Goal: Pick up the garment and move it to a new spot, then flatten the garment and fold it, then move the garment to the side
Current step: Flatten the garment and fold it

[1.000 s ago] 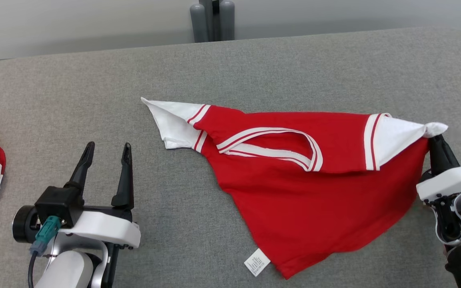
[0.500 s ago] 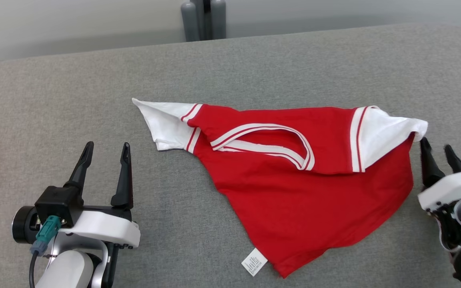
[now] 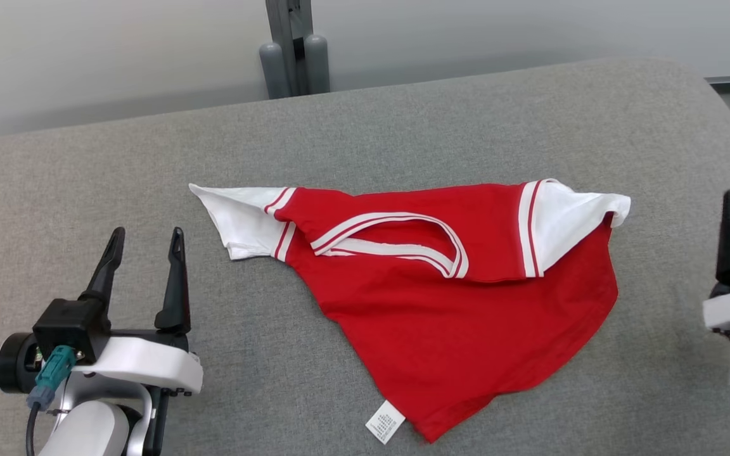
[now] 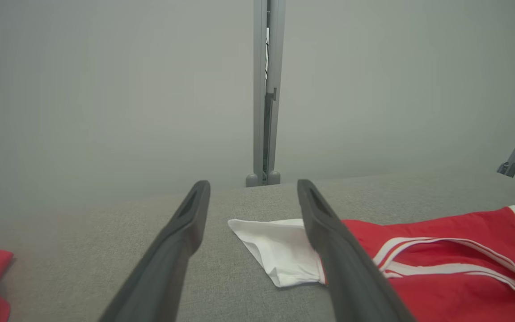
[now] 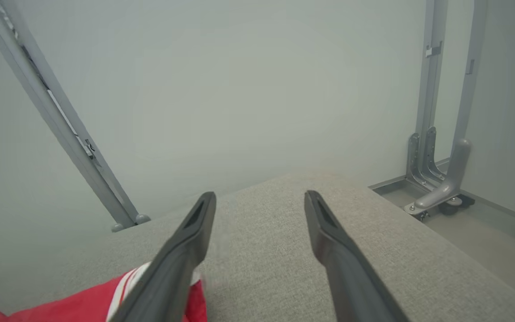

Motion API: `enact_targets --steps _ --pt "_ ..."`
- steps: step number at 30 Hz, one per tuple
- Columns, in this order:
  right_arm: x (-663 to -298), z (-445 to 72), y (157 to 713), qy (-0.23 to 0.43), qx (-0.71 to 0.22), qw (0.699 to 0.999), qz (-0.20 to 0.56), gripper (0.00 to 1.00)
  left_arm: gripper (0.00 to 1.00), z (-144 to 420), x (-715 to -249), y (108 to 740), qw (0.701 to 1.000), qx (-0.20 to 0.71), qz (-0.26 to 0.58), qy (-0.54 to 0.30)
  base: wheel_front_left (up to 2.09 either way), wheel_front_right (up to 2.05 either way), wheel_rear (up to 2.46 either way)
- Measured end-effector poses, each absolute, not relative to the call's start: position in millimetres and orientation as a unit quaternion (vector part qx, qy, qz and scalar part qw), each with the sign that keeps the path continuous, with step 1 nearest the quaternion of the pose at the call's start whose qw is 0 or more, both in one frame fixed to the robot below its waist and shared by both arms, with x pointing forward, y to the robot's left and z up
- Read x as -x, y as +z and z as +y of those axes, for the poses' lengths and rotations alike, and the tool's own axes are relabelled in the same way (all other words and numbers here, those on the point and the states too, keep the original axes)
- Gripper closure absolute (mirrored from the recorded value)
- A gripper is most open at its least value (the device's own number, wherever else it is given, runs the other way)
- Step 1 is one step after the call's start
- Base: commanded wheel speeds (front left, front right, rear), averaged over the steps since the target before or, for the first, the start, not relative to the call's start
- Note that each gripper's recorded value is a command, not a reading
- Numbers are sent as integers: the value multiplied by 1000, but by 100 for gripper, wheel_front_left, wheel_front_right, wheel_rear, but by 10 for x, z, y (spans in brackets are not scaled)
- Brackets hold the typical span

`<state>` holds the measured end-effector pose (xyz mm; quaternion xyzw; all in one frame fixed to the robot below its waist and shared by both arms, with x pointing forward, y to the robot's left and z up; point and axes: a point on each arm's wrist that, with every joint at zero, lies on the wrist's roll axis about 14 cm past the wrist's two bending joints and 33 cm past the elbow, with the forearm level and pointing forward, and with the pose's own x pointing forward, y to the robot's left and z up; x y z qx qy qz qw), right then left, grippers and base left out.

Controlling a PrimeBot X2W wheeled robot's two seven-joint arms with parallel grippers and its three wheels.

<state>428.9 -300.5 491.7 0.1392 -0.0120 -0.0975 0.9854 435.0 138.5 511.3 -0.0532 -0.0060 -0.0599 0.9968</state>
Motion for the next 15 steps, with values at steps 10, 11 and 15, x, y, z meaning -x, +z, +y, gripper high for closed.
enact_targets --steps 10,11,15 --pt "-4185 -2055 5427 29 -88 992 -81 0 0 1518 -4160 5206 998 40 -12 -43 0 0 0" --pt "-4165 -1973 5425 39 -85 993 -78 0 0 1535 -4150 5230 998 40 -15 -40 0 0 0" --pt "-4043 -1713 5355 67 -83 993 -58 0 0 1601 -4057 5222 999 34 -10 -32 0 0 0"
